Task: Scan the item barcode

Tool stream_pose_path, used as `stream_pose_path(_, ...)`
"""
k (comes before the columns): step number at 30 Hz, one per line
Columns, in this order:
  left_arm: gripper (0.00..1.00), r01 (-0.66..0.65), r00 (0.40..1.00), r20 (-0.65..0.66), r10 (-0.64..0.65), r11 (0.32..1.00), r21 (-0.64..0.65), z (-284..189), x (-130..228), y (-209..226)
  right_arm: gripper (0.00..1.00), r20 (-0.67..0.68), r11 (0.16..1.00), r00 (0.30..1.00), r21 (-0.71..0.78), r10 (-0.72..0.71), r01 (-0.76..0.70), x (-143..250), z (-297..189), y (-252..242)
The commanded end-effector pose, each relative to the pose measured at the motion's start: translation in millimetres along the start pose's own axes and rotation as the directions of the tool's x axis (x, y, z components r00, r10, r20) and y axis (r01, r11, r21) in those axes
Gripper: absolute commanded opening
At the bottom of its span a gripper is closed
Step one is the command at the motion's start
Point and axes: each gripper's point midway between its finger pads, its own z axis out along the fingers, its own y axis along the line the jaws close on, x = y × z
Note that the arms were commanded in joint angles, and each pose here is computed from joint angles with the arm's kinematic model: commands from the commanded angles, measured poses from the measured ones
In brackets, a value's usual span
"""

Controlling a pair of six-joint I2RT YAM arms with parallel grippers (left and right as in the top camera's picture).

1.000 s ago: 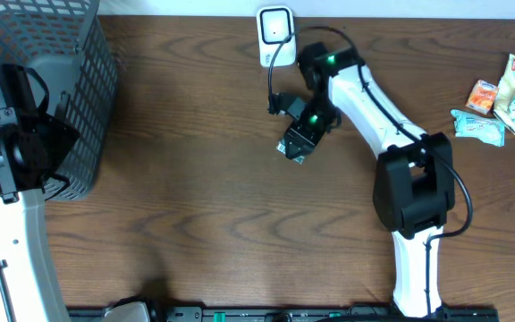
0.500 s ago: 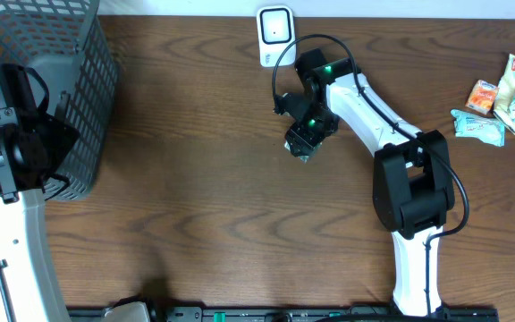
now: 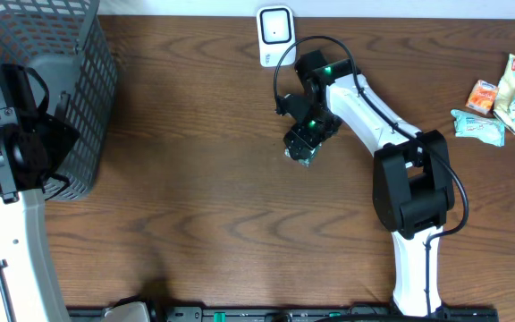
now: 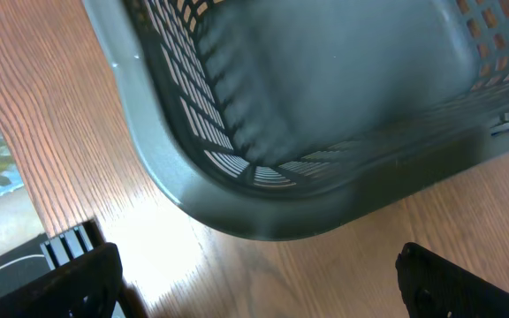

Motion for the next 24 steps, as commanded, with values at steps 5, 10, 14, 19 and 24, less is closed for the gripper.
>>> stream_pose_path(5,0.98,0.014,1.000,0.009,-0.014,1.000,-0.008,-1.2,-1.4,3.7,0.84,-0.064,0.985,0.983,0.018,-0.172,0.173,13.7,11.3,-2.2)
stream_pose_path(10,0.98,0.014,1.000,0.009,-0.014,1.000,-0.008,-1.2,-1.4,3.7,0.66,-0.044,0.997,0.997,0.036,-0.070,0.072,9.3,11.3,-4.9)
stream_pose_path(14,0.98,0.015,1.000,0.009,-0.015,1.000,-0.008,-1.2,-1.4,3.7,0.70,-0.007,0.979,0.982,0.080,0.191,-0.190,3.5,-1.8,-10.9)
stream_pose_path(19,0.98,0.014,1.000,0.009,-0.014,1.000,-0.008,-1.2,-1.4,3.7,0.79,0.077,0.871,0.873,0.073,0.481,-0.486,-4.4,-38.7,-9.3)
stream_pose_path(24,0.98,0.015,1.000,0.009,-0.015,1.000,-0.008,-1.2,-1.4,3.7,0.99,0.022,0.767,0.782,-0.215,0.622,-0.604,-16.1,-65.7,44.8)
